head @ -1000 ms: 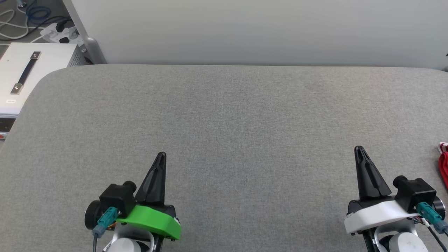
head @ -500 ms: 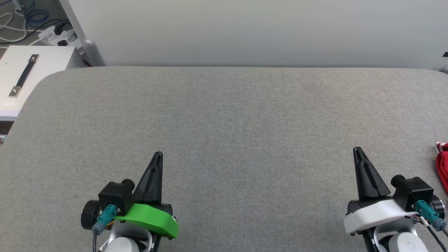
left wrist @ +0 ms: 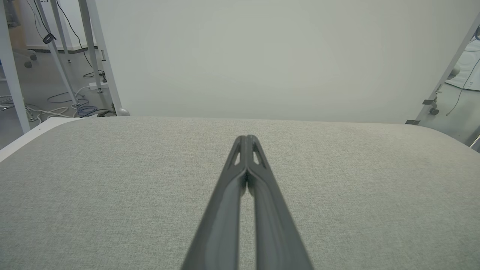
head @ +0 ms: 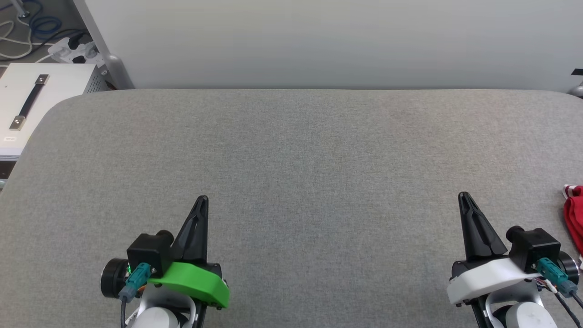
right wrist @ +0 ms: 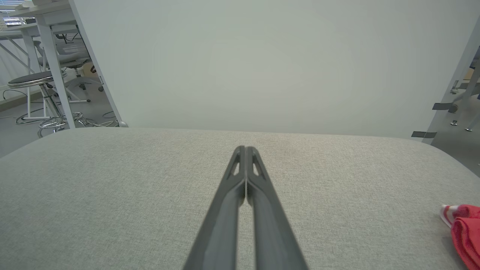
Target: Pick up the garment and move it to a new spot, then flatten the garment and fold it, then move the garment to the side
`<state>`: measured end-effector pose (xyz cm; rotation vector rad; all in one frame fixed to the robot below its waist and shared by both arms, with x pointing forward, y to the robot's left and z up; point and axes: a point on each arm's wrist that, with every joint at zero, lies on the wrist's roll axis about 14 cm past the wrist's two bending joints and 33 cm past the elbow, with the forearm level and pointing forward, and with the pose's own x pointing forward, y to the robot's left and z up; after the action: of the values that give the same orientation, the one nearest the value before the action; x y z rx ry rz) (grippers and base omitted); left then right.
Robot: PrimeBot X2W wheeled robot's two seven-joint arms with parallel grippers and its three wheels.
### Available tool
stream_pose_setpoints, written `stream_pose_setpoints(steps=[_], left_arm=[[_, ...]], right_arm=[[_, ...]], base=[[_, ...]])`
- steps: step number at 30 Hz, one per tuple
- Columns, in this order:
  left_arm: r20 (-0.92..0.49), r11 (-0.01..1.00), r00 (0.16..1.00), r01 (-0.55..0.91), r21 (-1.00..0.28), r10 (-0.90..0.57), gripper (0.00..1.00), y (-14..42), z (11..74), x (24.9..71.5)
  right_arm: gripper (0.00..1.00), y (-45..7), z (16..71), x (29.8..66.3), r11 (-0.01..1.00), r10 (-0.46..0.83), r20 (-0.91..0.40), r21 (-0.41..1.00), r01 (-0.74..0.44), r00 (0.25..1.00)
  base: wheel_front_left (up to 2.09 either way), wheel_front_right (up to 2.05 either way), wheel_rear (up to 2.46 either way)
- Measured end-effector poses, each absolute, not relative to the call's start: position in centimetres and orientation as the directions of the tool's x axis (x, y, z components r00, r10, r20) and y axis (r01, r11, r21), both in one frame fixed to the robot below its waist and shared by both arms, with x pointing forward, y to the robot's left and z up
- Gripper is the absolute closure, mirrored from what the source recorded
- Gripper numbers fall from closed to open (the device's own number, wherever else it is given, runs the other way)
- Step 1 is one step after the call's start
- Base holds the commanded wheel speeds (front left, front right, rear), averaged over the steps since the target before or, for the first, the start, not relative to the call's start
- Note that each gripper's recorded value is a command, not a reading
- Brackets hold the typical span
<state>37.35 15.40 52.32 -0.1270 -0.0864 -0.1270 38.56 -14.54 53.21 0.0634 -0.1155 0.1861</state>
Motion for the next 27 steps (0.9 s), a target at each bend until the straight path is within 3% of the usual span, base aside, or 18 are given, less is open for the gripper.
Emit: stream_pose_setpoints(steps=[27], left_arm=[[0.074,0.993,0.993,0.092,-0.068,-0.087,1.0,16.14,52.81,37.62]], right_arm=[[1.0,-14.97,53.25,38.27,0.985,0.17,0.086,0.02,-0.172,0.982]], base=[[0.0,0.0,0.0]])
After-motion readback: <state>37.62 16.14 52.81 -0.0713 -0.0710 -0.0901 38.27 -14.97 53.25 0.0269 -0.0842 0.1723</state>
